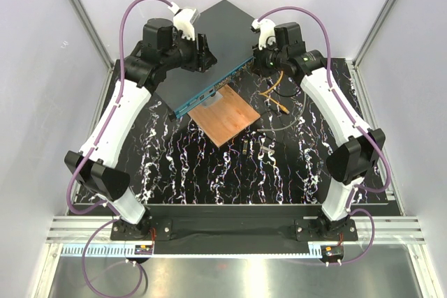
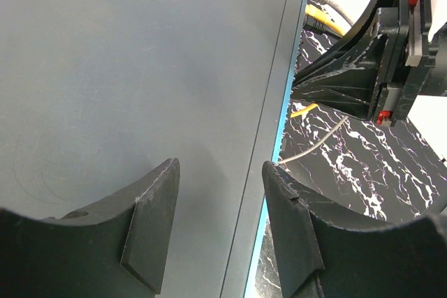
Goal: Insert the plug into the switch port
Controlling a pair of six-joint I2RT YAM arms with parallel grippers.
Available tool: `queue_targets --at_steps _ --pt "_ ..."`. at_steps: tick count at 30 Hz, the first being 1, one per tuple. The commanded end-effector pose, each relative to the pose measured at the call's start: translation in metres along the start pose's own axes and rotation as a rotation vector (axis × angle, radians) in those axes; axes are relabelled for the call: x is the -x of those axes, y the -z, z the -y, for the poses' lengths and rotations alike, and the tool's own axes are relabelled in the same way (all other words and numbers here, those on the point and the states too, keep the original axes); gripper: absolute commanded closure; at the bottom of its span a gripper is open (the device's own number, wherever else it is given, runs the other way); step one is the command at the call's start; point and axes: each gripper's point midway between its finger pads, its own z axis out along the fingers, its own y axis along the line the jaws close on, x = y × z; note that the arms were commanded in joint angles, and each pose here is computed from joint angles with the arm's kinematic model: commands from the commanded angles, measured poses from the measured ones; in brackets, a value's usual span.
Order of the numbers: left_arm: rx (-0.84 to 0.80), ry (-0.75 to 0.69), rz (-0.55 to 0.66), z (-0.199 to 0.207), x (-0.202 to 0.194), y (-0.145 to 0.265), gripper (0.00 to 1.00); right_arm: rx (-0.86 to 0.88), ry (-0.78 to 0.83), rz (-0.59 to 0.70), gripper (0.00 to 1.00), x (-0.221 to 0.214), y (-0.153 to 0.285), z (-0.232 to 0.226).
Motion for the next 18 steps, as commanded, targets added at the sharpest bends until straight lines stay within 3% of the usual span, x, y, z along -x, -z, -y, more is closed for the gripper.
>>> queue_targets --at_steps 1,18 --pt "-0.013 -0.018 0.058 0.001 0.018 0.001 0.44 -0.014 -0.020 0.194 0.85 0.052 -0.001 0.002" --pt "-0.006 -0.009 0.041 -0.005 0.011 -0.003 0.44 -0.017 -0.077 0.278 0.88 0.087 -0.018 -0.004"
